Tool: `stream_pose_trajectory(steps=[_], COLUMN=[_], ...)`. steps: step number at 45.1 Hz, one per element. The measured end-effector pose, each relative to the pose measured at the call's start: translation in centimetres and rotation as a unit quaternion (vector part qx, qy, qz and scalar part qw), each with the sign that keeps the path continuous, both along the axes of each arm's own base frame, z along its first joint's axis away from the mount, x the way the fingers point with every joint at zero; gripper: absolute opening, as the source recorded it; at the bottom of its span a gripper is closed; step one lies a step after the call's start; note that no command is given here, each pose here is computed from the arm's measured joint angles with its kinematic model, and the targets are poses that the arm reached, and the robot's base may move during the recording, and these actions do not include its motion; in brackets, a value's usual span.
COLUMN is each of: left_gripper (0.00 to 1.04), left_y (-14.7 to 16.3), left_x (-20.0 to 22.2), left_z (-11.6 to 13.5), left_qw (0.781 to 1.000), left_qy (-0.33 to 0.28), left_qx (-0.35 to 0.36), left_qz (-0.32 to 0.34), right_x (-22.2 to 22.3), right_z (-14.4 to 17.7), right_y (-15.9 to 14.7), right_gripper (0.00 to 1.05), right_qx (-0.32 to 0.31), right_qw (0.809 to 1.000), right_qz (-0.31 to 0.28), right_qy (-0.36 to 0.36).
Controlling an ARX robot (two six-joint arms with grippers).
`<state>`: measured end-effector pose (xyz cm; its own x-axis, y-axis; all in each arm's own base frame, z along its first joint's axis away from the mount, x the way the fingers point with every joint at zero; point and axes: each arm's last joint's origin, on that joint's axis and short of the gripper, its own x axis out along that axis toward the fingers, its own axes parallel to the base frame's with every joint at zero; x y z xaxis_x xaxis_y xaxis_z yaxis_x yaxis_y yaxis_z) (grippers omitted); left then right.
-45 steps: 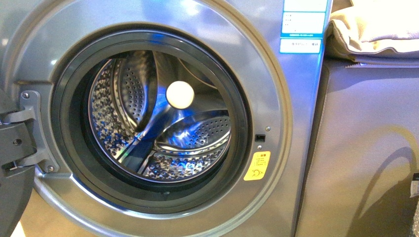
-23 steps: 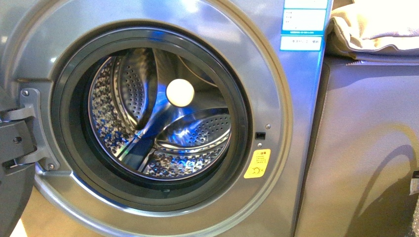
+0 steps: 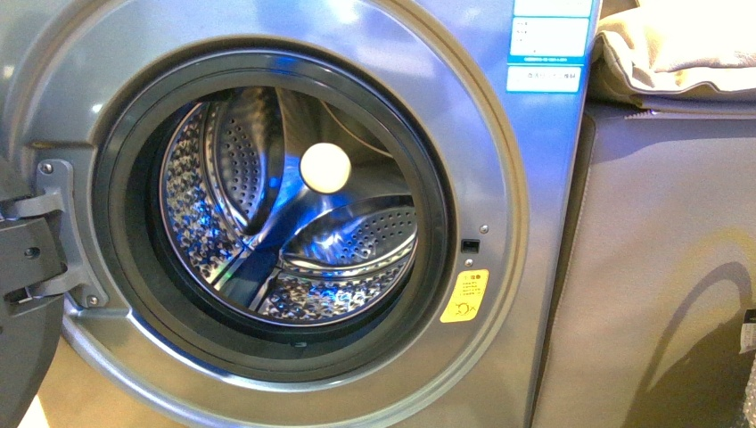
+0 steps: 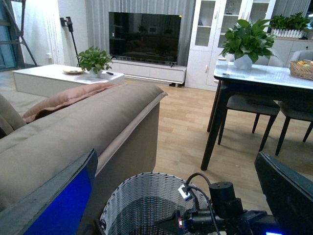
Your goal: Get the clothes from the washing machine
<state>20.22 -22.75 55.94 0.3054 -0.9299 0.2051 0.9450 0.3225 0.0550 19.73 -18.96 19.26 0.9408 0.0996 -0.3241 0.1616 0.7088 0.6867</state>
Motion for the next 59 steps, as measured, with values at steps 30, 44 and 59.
stream_pose_trajectory(steps=[30, 44, 59], left_gripper=[0.98, 0.98, 0.98], left_y=[0.0, 0.0, 0.0], left_x=[0.0, 0.0, 0.0], left_z=[0.0, 0.0, 0.0], left_qw=[1.000, 1.000, 1.000], left_qy=[0.000, 0.000, 0.000], left_qx=[0.000, 0.000, 0.000], left_qz=[0.000, 0.000, 0.000], right_x=[-5.5, -7.2, -8.2], right_z=[7.4, 5.7, 1.9], right_y=[13.4, 17.0, 18.9], right_gripper=[0.97, 0.97, 0.45], right_qx=[-0.310, -0.345, -0.377], right_qw=[0.911, 0.886, 0.911], right_qz=[0.087, 0.070, 0.018], right_qy=[-0.259, -0.302, -0.167])
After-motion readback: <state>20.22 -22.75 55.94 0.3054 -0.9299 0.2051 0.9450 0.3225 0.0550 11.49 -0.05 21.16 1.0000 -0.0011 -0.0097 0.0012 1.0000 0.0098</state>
